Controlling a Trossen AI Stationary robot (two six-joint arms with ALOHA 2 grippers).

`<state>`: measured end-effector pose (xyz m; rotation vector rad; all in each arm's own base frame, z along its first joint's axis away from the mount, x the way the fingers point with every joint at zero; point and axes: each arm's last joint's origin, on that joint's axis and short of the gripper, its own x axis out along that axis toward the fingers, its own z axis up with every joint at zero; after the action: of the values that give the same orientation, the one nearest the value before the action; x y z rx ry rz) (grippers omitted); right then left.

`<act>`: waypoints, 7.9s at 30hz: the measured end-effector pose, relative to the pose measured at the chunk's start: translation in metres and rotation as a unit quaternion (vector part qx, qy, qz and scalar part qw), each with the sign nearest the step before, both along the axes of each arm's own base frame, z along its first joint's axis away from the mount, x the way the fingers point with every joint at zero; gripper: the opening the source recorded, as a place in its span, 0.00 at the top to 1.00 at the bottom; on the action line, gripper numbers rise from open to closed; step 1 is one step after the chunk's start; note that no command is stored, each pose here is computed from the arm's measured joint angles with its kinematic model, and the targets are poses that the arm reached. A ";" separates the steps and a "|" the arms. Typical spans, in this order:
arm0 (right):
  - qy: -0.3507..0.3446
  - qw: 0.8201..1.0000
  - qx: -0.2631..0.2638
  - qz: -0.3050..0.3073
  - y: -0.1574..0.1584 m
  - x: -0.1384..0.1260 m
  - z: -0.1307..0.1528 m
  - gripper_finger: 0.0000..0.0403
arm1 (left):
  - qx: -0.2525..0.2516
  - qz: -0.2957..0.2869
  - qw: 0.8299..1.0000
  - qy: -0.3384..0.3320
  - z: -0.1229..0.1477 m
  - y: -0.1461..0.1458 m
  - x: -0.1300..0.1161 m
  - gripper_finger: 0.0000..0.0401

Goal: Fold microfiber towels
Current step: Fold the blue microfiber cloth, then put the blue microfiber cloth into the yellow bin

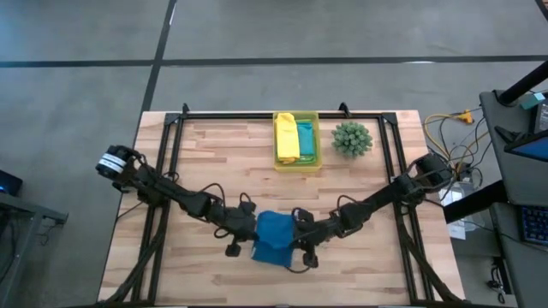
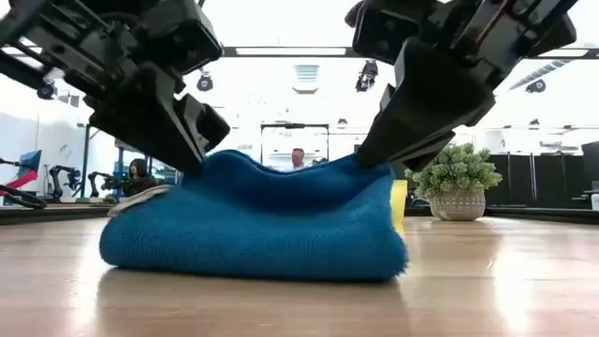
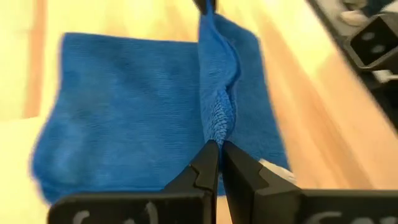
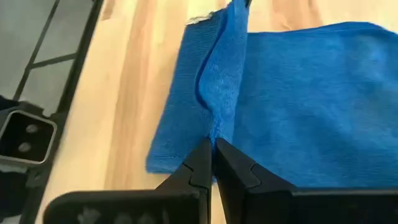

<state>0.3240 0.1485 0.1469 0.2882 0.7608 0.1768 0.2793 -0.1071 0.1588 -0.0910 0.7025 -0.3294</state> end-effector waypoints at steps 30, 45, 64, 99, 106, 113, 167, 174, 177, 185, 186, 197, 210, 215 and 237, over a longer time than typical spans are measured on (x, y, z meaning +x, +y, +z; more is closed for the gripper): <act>0.001 0.991 -0.035 -0.132 -0.051 -0.026 0.000 0.98 | 0.036 0.141 0.989 -0.028 -0.010 0.044 0.003 1.00; 0.010 0.981 -0.051 -0.188 -0.093 -0.017 -0.001 0.97 | 0.100 0.194 0.976 -0.002 -0.015 0.061 0.001 1.00; -0.029 0.973 -0.032 -0.226 -0.118 -0.009 0.009 0.60 | 0.119 0.336 0.934 -0.028 -0.003 0.100 0.002 0.70; 0.063 0.924 -0.356 0.128 -0.046 0.018 -0.027 0.50 | 0.033 0.276 0.959 0.048 -0.053 0.117 0.037 0.99; 0.077 0.900 -0.414 0.112 -0.034 0.014 -0.041 0.52 | 0.023 0.286 0.957 0.050 -0.054 0.119 0.036 0.99; 0.069 0.879 -0.460 0.103 -0.010 0.004 -0.047 0.64 | 0.021 0.288 0.956 0.051 -0.054 0.121 0.036 0.99; 0.019 0.978 -0.207 -0.019 -0.065 0.037 0.077 0.98 | -0.011 0.088 0.996 -0.001 0.024 0.061 0.013 0.41; 0.018 0.979 -0.202 -0.026 -0.066 0.036 0.079 0.98 | 0.009 0.143 0.987 0.074 0.007 0.060 0.009 0.44; 0.018 0.979 -0.202 -0.026 -0.067 0.036 0.080 0.98 | 0.024 0.161 0.984 0.066 0.009 0.061 0.008 0.53; 0.029 0.978 -0.205 -0.026 -0.068 0.033 0.081 0.98 | 0.046 0.141 0.989 0.020 0.038 0.062 -0.001 0.97; 0.032 0.978 -0.206 -0.026 -0.069 0.031 0.083 0.98 | 0.046 0.141 0.989 0.013 0.042 0.062 -0.001 0.97; -0.003 0.978 -0.196 -0.073 -0.097 0.014 0.123 0.98 | 0.159 0.096 0.983 0.008 0.109 0.073 -0.001 0.99; -0.023 0.964 -0.206 -0.169 -0.148 -0.028 0.173 0.98 | 0.206 0.120 0.969 -0.070 0.178 0.153 0.013 0.99; -0.005 0.956 -0.216 -0.200 -0.173 -0.041 0.180 0.98 | 0.201 0.102 0.971 -0.074 0.179 0.180 0.025 0.99; 0.062 0.913 -0.279 -0.292 -0.317 -0.080 0.171 0.98 | 0.225 0.191 0.954 -0.045 0.165 0.312 0.096 0.99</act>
<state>0.2440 -0.1683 0.3183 -0.0292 0.7872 -0.6262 0.3754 0.2047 0.3238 0.2190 0.6394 0.2008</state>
